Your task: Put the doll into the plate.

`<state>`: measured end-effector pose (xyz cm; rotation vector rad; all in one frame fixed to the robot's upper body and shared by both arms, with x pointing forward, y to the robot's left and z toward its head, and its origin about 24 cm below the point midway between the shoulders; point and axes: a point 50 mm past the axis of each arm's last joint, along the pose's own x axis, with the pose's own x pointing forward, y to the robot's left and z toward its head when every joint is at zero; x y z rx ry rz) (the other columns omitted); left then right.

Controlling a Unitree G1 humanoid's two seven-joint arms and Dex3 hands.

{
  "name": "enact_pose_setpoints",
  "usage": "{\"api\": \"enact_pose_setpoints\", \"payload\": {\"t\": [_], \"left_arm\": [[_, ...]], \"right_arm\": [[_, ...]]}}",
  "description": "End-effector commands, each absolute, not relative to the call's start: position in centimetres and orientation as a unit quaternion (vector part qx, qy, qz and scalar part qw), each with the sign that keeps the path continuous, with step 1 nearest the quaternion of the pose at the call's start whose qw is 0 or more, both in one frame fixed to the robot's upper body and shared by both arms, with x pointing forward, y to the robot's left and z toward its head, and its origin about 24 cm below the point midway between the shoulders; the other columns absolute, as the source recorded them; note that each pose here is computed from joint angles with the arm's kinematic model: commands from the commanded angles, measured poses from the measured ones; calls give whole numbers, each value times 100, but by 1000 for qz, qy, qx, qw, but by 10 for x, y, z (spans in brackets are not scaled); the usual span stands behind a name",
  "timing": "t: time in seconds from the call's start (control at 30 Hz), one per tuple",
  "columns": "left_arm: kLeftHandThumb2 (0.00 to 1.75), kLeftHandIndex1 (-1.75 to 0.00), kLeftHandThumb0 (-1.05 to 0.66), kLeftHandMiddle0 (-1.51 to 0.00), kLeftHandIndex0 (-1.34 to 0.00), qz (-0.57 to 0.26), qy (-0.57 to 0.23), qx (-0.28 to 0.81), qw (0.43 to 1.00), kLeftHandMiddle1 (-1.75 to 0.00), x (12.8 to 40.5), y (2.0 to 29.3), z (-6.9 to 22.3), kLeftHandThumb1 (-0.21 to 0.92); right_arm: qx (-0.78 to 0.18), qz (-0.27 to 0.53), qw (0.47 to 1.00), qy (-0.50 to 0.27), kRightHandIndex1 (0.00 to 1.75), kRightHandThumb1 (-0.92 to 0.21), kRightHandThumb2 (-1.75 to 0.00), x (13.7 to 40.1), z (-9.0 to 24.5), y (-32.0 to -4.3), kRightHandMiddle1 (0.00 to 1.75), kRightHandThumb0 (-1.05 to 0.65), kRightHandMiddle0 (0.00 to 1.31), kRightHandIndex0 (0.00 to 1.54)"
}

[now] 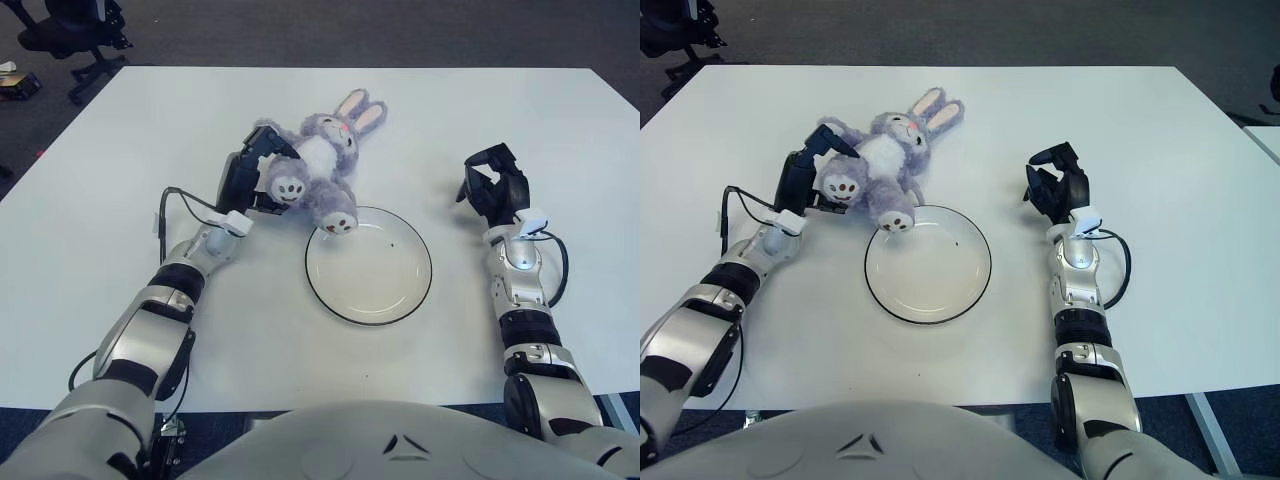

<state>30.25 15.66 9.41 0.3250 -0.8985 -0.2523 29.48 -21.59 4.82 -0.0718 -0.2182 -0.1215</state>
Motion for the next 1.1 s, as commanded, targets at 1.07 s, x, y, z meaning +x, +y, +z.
{"api": "enact_pose_setpoints", "payload": {"t": [1.07], "left_arm": [[151,-173,0,-72,-53,-216,-349,-83,908,-175,326,147,87,15]], "right_arm": [[-195,4,979,-62,168,-92,-32,294,42,-204,154,-36,41,83]]}}
